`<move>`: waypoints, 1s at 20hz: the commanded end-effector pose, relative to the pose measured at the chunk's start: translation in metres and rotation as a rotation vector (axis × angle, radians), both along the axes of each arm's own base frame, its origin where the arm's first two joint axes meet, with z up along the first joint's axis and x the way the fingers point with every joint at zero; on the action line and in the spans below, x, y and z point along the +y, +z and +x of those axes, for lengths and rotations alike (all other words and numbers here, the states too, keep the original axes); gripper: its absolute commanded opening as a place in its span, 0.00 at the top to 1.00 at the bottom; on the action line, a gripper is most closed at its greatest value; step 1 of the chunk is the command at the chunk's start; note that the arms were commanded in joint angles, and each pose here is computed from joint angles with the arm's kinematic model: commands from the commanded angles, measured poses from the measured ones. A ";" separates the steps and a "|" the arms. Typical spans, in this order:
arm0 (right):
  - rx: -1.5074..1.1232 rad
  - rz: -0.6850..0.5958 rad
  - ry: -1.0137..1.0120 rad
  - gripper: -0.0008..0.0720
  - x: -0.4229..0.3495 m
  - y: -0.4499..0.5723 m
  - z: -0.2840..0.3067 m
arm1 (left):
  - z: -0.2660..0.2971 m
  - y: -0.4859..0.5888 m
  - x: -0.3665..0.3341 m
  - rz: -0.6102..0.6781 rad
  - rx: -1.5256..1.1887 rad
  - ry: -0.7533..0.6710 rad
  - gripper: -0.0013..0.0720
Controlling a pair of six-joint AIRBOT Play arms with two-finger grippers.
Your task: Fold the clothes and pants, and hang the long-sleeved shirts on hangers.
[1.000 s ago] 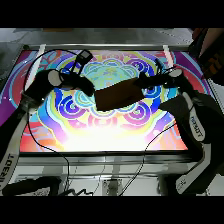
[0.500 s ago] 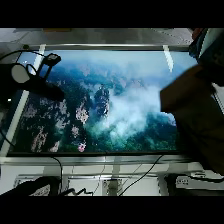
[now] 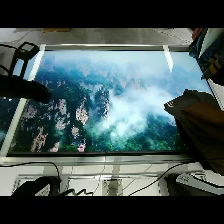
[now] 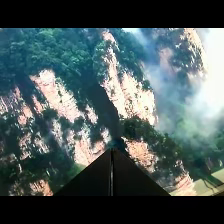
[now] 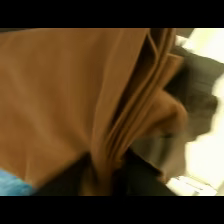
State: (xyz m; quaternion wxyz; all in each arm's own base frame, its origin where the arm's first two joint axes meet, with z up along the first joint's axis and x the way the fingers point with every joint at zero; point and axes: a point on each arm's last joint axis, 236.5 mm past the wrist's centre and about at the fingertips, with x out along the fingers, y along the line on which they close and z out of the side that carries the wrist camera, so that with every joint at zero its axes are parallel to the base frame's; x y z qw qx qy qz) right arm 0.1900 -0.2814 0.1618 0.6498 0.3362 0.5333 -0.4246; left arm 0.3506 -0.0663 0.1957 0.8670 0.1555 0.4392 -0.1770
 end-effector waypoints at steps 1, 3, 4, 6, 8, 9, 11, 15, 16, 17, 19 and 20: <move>0.037 0.014 -0.078 0.03 -0.016 -0.010 -0.033 | -0.003 0.005 0.001 -0.001 -0.014 0.002 0.97; 0.013 0.000 -0.078 0.04 -0.021 -0.010 -0.029 | -0.003 0.005 0.001 -0.001 -0.014 0.002 0.97; -0.021 -0.002 -0.065 0.04 -0.021 -0.009 -0.020 | -0.003 0.005 0.001 -0.001 -0.014 0.001 0.96; -0.154 0.052 -0.001 0.14 -0.007 -0.007 0.015 | -0.003 0.005 0.001 -0.001 -0.014 0.001 0.96; -0.324 0.124 0.102 0.41 0.021 0.005 0.065 | -0.003 0.005 0.001 -0.001 -0.014 0.001 0.97; -0.397 0.176 0.175 0.54 0.045 0.012 0.091 | -0.003 0.005 0.001 -0.001 -0.014 0.001 0.97; -0.472 0.258 0.333 0.97 0.099 0.025 0.131 | -0.003 0.005 0.001 -0.001 -0.014 0.002 0.96; -0.471 0.344 0.687 0.97 0.218 0.036 0.171 | -0.003 0.005 0.001 -0.001 -0.014 0.001 0.97; -0.439 0.343 0.769 0.97 0.246 0.035 0.172 | -0.003 0.005 0.001 -0.001 -0.014 0.002 0.96; -0.402 0.323 0.839 0.97 0.268 0.031 0.172 | -0.003 0.005 0.001 -0.001 -0.014 0.001 0.97; -0.296 0.223 0.966 0.97 0.298 0.020 0.169 | -0.003 0.005 0.001 -0.001 -0.014 0.001 0.97; -0.231 0.144 1.019 0.97 0.307 0.013 0.168 | -0.003 0.005 0.001 0.000 -0.014 0.001 0.96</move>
